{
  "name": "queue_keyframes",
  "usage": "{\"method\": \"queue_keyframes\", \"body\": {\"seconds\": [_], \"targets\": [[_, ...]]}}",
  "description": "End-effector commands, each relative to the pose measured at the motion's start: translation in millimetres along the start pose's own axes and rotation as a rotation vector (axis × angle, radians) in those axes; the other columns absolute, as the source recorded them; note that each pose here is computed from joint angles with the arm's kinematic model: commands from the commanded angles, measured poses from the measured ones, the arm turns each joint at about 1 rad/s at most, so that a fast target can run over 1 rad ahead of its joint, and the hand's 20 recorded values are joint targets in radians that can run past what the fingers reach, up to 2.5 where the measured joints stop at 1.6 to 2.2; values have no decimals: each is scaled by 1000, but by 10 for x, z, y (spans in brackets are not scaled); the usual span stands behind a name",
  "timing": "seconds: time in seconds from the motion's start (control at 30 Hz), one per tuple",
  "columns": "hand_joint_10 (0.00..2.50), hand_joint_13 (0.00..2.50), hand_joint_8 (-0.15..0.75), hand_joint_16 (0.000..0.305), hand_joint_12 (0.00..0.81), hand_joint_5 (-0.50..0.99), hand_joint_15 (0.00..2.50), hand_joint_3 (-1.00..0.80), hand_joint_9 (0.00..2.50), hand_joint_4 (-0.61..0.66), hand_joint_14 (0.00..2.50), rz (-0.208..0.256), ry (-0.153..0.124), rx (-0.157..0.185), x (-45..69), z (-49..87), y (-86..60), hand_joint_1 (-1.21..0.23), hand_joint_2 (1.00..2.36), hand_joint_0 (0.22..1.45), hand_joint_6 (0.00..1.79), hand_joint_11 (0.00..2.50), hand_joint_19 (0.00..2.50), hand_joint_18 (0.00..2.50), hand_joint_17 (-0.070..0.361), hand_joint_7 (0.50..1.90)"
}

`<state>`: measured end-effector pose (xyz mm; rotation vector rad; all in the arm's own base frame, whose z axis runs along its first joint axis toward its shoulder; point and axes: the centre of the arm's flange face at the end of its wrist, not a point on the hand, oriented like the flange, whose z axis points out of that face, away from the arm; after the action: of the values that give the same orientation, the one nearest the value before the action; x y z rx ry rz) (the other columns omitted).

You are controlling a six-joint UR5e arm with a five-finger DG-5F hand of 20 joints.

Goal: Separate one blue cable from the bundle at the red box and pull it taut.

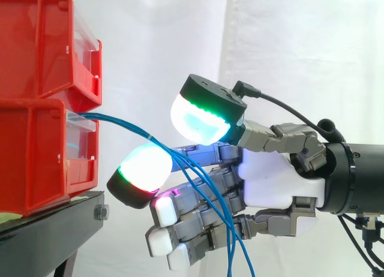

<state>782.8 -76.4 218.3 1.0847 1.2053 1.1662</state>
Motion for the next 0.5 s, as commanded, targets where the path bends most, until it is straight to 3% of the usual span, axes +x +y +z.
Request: {"method": "queue_keyframes", "body": {"seconds": [0.0, 0.27, 0.47], "targets": [[20, 746, 284, 48, 364, -204, 587, -404, 797, 142, 22, -2, 5, -3, -18, 2, 6, -631, 1008, 596, 702, 770, 677, 539, 107, 1002], [20, 755, 290, 48, 370, -201, 593, -438, 805, 141, 24, -28, -3, 6, -85, -14, -50, -606, 1006, 580, 695, 785, 685, 545, 108, 996], [18, 771, 290, 48, 370, -198, 595, -421, 815, 143, 23, -10, 5, 8, -105, -3, -175, -603, 1005, 583, 691, 782, 683, 556, 109, 1009]]}}
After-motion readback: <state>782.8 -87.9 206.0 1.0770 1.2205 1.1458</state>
